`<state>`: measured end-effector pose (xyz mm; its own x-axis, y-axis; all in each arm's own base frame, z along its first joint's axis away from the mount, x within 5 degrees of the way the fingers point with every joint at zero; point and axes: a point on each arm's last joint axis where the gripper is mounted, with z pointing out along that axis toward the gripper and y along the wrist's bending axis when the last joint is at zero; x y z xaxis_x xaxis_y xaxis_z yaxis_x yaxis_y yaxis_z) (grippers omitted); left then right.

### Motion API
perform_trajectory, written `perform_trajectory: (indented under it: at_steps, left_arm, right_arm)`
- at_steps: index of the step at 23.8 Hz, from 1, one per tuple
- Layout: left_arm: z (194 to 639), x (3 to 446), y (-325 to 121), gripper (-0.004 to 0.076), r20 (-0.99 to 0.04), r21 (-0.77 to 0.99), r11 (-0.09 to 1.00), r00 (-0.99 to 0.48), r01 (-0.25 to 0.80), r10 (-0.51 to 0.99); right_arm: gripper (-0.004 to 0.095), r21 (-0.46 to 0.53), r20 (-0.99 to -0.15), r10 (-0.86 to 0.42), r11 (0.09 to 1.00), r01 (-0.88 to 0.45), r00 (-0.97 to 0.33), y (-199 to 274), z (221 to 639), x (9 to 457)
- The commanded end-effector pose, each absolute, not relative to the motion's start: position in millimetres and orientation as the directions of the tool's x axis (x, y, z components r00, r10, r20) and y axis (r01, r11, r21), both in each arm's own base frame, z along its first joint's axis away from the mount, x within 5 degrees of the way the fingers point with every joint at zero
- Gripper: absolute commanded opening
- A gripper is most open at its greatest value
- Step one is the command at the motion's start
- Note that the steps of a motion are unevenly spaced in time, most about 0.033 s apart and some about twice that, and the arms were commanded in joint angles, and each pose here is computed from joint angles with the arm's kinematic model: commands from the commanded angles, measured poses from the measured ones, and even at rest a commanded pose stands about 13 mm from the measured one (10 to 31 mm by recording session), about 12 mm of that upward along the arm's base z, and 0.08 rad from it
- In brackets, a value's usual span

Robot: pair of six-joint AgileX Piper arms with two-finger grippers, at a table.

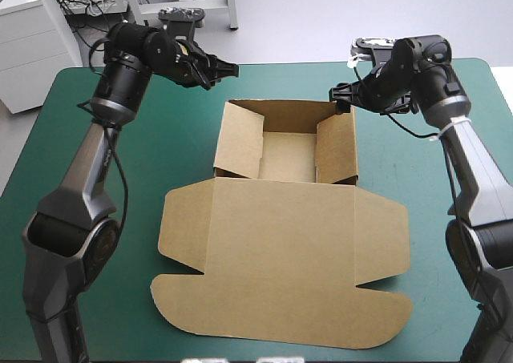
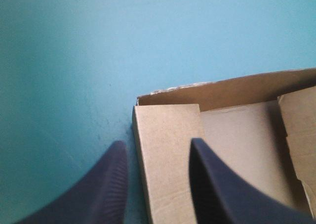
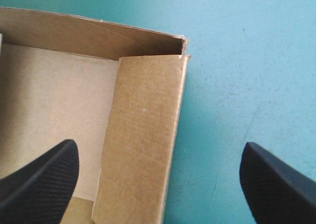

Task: Fold the box

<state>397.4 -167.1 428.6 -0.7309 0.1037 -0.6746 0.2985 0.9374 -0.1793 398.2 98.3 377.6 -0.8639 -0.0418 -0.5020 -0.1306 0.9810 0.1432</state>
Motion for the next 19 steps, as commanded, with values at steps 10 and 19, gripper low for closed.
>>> perform_trajectory:
  at_steps: [10, 19]
  left_arm:
    - [525.5, 202.9, -97.1, -0.0032, -0.805, -0.122, 0.876, -0.563, 0.467, 0.188]
    - [468.8, 127.7, -66.4, -0.0032, -0.813, -0.125, 0.879, -0.556, 0.461, 0.176]
  right_arm:
    - [0.0806, 0.138, -0.555, -0.018, 0.984, -0.113, -0.832, 78.4, 413.4, 327.8]
    - [0.0806, 0.191, -0.583, 0.010, 0.974, -0.125, -0.813, 86.7, 404.1, 344.4]
